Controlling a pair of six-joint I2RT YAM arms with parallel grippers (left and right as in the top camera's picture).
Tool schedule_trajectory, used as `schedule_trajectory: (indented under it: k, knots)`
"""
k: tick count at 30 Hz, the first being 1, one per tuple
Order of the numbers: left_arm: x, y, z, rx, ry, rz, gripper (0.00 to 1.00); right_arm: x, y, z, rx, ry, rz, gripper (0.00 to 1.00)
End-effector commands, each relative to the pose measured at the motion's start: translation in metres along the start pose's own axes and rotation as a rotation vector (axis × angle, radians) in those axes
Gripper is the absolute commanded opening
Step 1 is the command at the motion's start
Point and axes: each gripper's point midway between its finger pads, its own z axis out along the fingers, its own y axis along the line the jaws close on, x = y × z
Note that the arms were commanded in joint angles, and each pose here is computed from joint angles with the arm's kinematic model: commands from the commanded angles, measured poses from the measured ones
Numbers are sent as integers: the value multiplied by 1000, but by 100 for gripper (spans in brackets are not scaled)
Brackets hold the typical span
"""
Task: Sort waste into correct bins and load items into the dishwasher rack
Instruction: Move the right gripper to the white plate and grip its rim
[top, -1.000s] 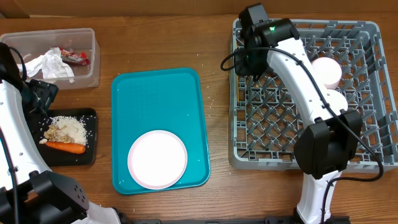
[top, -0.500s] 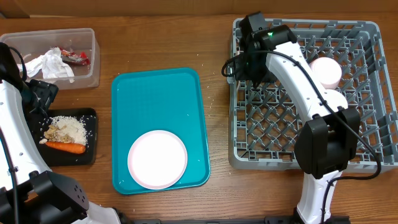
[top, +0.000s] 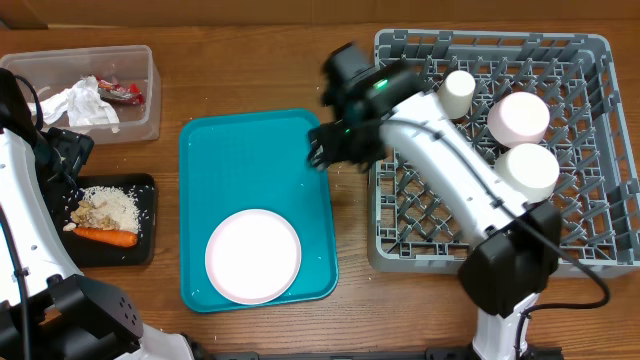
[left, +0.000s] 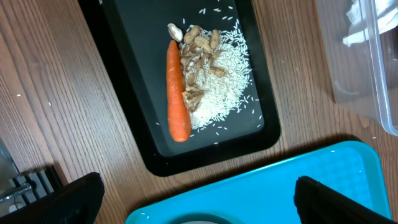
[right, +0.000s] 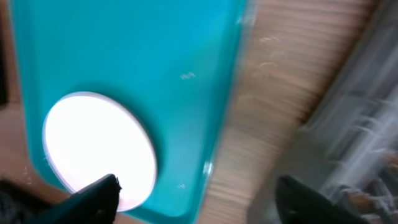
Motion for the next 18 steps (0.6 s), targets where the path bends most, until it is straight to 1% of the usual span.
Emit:
schedule_trajectory:
  k: [1,3,9,18]
  knots:
    - [-2,1,0,-11,-13,-14,100,23,37,25,-32,50,-92,66]
    - [-2,1,0,-11,-13,-14,100,31,52,42,-39,59,-139,62]
    - [-2,1,0,-11,-13,-14,100,59,76,90,-48,84,-226,60]
    - [-2,0,0,-11,-13,-13,100,79,65,131,-52,108,-230,60]
